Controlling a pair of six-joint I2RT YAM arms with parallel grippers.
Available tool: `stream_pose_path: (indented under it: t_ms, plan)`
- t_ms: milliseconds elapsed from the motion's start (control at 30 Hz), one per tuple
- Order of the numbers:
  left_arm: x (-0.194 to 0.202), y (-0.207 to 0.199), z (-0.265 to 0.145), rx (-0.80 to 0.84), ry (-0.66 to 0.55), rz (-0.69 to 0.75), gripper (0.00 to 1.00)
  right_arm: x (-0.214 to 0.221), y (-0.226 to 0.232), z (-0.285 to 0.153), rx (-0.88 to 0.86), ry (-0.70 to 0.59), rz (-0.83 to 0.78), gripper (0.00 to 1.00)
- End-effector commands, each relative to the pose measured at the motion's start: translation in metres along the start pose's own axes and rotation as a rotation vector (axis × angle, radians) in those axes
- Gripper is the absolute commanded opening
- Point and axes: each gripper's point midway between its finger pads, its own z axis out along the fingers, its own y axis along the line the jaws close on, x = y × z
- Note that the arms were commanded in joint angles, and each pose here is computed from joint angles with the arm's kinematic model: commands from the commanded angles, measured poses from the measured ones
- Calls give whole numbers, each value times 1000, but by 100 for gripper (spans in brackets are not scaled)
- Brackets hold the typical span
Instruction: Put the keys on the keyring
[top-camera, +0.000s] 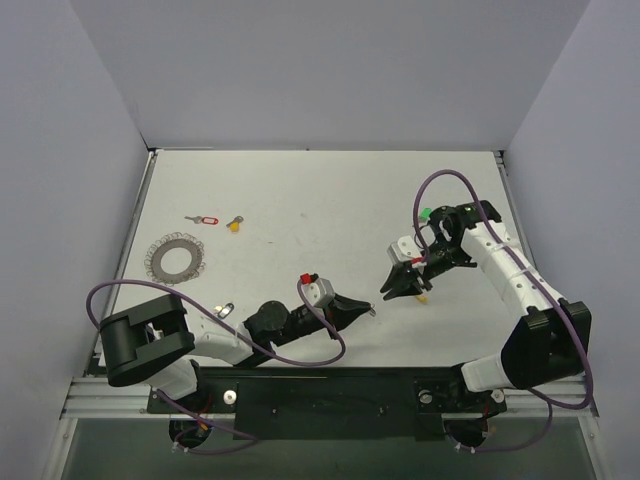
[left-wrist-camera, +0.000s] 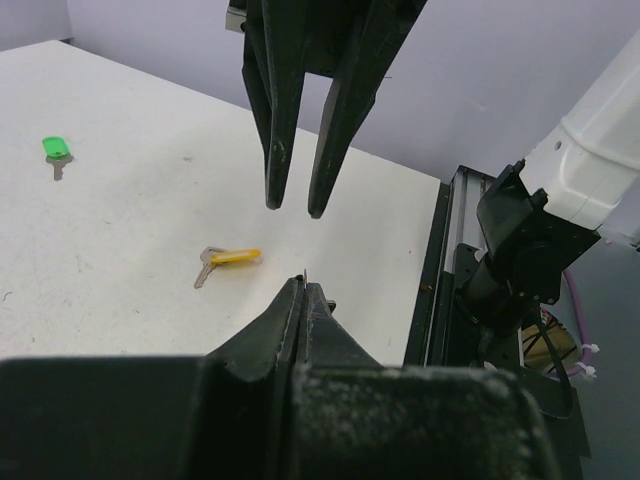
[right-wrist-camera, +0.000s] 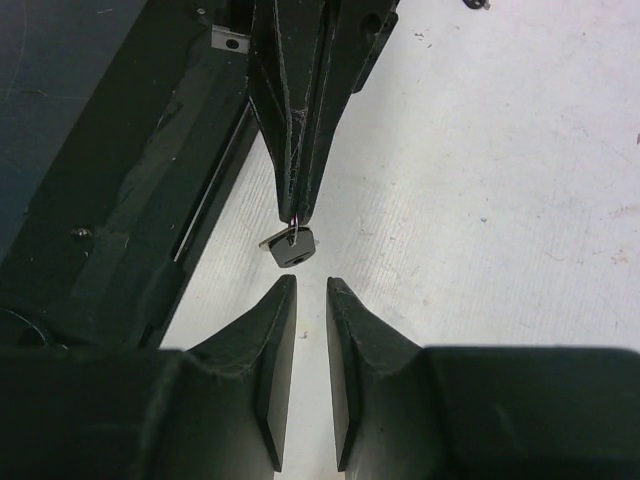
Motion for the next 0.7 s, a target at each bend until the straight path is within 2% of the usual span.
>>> stream_pose_path:
  t_ms: [0,133,300,467,667]
  plan:
    - [-84,-25,2,102,-308,27,0,-31,40,2,-118,-101,155,18]
    - [-85,-25,3,103,-312,29,0,-31,41,3,-123,-102,164,24]
    - [-87,-26,6,105,-313,37,0,-28,47,11,-165,-110,188,27]
    - [-91,-27,8,107,-316,47,0,-28,47,13,-173,-122,215,27]
    - [-93,-28,9,106,-316,54,0,-24,49,16,-195,-119,237,21]
